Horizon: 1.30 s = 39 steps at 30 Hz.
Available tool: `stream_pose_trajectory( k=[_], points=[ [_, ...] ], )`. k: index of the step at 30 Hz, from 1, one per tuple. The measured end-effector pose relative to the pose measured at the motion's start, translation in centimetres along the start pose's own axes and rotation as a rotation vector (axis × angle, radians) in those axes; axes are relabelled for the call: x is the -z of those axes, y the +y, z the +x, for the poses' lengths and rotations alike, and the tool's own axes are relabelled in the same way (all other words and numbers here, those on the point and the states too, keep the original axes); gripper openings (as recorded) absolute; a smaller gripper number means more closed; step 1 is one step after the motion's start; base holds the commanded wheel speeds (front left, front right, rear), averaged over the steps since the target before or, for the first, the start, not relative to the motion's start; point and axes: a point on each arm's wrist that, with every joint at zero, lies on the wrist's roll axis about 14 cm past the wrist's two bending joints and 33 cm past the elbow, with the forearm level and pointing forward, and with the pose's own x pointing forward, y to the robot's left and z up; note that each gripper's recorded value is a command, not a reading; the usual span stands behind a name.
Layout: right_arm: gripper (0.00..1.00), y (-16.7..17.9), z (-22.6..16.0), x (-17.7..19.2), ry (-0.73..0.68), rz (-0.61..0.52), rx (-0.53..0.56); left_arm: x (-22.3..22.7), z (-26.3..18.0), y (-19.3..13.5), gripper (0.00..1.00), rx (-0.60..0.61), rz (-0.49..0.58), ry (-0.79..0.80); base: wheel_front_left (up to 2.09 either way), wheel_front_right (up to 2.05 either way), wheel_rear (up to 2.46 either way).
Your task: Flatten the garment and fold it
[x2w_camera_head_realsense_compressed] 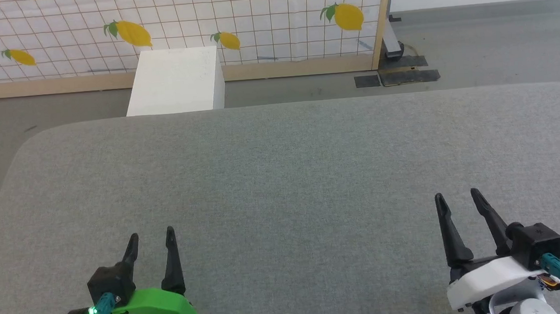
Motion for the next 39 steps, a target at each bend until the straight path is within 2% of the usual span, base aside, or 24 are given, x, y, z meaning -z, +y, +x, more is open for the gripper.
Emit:
stream_pose_trajectory(
  k=[4, 5, 39],
  points=[
    [1.00, -0.1, -0.1, 0.1, 0.004, 0.000, 0.002, -0.3, 0.1, -0.1, 1.00, 0.002, -0.001, -0.010, 0.00, 0.00, 0.00],
    [0.00, -0.1, -0.1, 0.1, 0.004, 0.000, 0.002, -0.3, 0.1, -0.1, 0.00, 0.002, -0.001, -0.010, 0.00, 0.00, 0.00],
    [0.00, 0.0, 0.1, -0.6, 0.014, -0.028, -0.005, -1.2, 0.4, -0.6, 0.00, 0.015, 0.034, -0.009, 0.00, 0.00, 0.00]
  ],
)
